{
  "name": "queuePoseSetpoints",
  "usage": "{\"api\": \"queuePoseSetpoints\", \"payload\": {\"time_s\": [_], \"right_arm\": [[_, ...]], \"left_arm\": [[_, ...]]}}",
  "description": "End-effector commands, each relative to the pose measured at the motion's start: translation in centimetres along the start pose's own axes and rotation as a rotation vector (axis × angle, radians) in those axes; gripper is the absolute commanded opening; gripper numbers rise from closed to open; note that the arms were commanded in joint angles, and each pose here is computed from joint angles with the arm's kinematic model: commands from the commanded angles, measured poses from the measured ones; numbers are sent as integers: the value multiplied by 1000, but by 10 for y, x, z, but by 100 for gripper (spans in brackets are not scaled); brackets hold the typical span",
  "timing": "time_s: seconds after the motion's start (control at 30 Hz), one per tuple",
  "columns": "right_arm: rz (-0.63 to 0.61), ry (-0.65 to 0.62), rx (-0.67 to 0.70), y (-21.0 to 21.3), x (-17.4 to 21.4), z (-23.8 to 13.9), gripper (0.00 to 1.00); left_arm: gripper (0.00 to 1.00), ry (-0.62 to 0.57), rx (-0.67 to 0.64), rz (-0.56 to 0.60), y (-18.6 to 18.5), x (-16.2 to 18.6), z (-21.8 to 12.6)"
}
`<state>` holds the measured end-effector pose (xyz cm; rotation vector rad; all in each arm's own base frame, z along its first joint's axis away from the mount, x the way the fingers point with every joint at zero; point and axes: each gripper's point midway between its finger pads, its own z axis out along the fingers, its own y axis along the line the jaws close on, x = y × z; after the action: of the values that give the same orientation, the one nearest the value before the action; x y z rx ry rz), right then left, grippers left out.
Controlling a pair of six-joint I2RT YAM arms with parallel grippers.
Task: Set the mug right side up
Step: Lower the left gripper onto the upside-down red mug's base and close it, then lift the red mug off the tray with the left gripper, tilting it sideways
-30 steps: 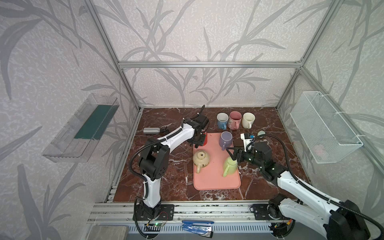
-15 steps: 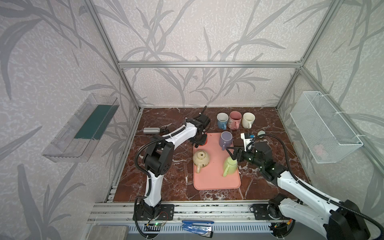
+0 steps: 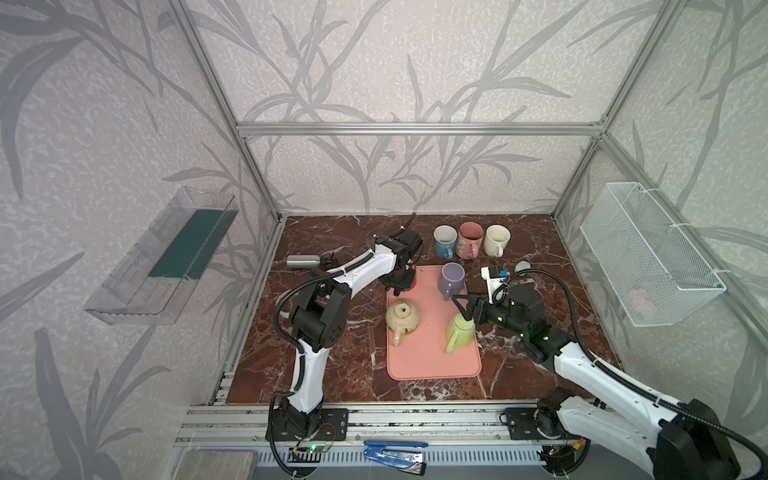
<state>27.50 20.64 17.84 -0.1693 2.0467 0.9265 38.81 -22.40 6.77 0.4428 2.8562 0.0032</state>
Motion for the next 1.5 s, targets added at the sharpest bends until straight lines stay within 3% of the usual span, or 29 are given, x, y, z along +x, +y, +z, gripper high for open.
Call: {"api": "queuePoseSetpoints", "payload": {"time_s": [0.0, 0.5, 0.97, 1.47], "right_arm": [[-3, -18, -10, 2, -2, -1, 71], [-11, -24, -6, 2, -3, -4, 71], [-15, -25, -4, 2, -3, -5, 71], [-16, -16, 2, 1, -1, -3, 71]], "left_arm": [[25, -13, -11, 4, 1, -9, 1], [0, -32, 18, -6, -3, -12, -12], [0, -118, 81, -42, -7, -14, -51], [0, -187, 100, -64, -6, -15, -69]]}}
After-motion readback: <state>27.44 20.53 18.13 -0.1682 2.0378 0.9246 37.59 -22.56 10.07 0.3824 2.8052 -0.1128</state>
